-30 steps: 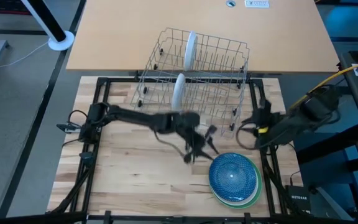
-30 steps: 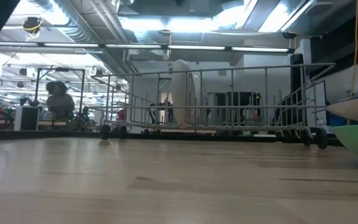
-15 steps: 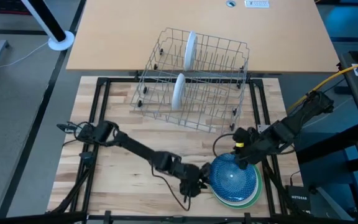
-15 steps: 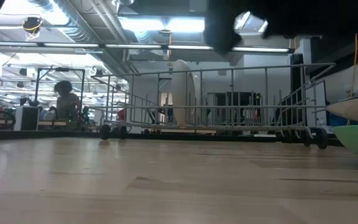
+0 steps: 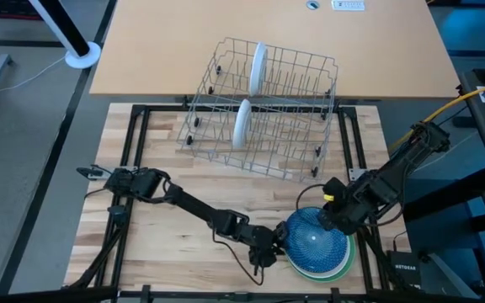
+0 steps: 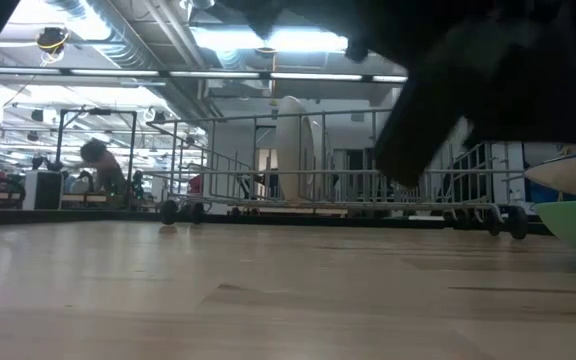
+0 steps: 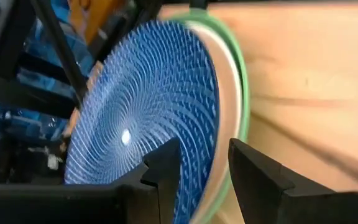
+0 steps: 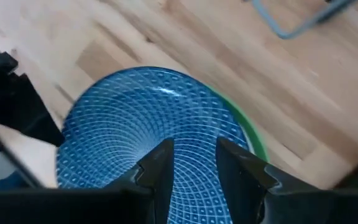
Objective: Sort dishes
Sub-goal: Put the blue plate into the gray dishwasher rack
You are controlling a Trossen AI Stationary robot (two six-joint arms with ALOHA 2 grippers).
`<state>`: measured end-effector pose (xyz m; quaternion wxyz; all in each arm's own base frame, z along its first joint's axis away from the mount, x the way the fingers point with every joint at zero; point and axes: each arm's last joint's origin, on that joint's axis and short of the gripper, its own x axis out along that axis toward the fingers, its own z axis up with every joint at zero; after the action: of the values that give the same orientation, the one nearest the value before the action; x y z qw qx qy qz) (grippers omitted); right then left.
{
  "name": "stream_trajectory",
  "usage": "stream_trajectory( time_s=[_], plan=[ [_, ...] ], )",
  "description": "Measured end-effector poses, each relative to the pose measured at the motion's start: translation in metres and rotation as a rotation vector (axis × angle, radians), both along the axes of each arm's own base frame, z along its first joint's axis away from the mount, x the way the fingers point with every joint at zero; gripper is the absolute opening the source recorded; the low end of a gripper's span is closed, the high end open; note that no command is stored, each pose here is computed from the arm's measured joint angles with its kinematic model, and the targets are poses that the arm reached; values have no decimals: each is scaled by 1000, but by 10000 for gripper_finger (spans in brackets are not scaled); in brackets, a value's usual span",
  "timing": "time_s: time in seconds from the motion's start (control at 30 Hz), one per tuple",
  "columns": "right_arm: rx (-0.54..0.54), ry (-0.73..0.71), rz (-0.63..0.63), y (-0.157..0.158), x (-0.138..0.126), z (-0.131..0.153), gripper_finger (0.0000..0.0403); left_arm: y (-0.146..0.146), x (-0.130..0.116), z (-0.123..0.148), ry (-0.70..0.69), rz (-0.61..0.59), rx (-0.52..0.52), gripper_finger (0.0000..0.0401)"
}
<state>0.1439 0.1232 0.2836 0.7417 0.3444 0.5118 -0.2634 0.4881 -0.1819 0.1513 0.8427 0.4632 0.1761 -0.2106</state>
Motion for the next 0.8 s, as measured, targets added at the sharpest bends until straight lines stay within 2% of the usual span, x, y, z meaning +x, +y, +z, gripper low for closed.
stream_trajectory(
  time_s=[0.27,0.57,0.8],
  plan=[
    [-47,174,-137,7,-11,-12,124,15,6,-2,-1,30,3,127],
    [-79,321,-170,20,-7,-29,124,18,7,-2,-4,30,13,127],
    [-165,497,-192,27,-4,-46,124,18,7,-2,-3,31,12,127]
  ],
)
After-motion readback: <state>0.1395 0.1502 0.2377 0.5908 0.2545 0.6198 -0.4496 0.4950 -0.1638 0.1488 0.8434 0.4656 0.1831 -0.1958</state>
